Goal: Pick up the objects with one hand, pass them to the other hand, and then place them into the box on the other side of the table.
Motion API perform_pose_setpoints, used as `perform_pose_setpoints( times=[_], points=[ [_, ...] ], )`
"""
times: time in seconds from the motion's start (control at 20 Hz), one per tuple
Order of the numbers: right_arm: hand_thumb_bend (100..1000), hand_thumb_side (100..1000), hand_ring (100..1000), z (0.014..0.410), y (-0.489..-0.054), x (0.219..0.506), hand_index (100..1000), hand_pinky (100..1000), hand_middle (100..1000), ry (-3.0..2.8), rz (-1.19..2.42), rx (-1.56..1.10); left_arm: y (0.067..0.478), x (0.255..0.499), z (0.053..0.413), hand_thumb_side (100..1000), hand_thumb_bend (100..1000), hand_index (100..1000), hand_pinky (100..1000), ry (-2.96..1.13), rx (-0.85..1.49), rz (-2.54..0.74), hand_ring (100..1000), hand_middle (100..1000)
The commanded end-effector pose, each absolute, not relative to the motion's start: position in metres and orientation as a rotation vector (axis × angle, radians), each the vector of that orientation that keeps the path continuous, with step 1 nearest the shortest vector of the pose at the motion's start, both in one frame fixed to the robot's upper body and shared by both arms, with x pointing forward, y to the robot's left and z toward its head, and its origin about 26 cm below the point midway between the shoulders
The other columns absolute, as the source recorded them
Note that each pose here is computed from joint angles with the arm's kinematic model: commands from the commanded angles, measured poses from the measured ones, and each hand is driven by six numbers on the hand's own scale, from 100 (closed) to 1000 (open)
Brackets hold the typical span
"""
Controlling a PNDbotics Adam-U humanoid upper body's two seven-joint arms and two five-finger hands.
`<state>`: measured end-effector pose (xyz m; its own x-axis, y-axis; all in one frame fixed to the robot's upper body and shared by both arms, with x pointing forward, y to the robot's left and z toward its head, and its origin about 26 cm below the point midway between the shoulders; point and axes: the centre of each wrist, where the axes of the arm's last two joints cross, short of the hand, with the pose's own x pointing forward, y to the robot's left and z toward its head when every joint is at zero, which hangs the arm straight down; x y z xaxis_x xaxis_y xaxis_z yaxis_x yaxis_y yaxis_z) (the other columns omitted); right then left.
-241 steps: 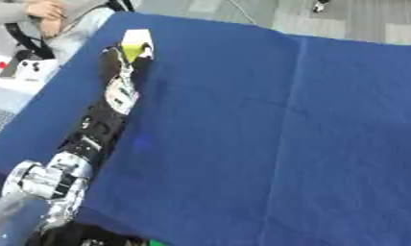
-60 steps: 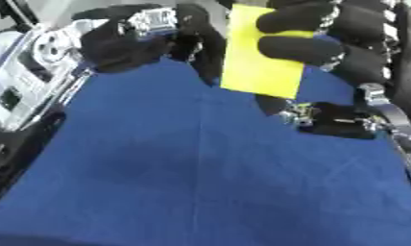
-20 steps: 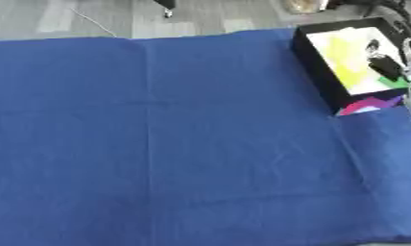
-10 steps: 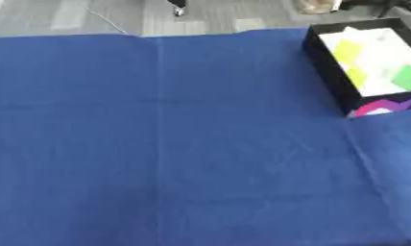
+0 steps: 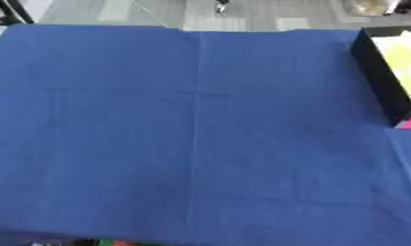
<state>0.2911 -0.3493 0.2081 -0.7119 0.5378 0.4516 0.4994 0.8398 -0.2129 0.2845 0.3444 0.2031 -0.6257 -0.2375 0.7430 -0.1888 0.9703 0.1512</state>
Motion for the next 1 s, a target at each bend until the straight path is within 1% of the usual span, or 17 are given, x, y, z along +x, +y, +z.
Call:
perform_pose_setpoints(
  times=[0.05,0.2,0.5,1.0],
  points=[
    [100,607,862,0.21,-0.336,0.283,1000,893,855,-2.56,0.15,-0.68,0.341,0.282,0.205,928,100,766,735,-2.318,0.356,-0.075,646,601],
    [100,622,862,0.195,-0.329,0.282,1000,898,853,-2.526,0.111,-0.619,0.336,0.283,0.199,917,100,766,737,-2.35,0.382,-0.038,649,605],
    [100,628,856,0.179,-0.325,0.279,1000,901,846,-2.466,0.054,-0.582,0.33,0.28,0.184,936,100,764,735,-2.331,0.383,-0.022,648,602],
    [100,622,851,0.174,-0.323,0.278,1000,902,845,-2.439,0.066,-0.597,0.326,0.28,0.177,949,100,765,732,-2.301,0.339,-0.034,642,597]
  ],
)
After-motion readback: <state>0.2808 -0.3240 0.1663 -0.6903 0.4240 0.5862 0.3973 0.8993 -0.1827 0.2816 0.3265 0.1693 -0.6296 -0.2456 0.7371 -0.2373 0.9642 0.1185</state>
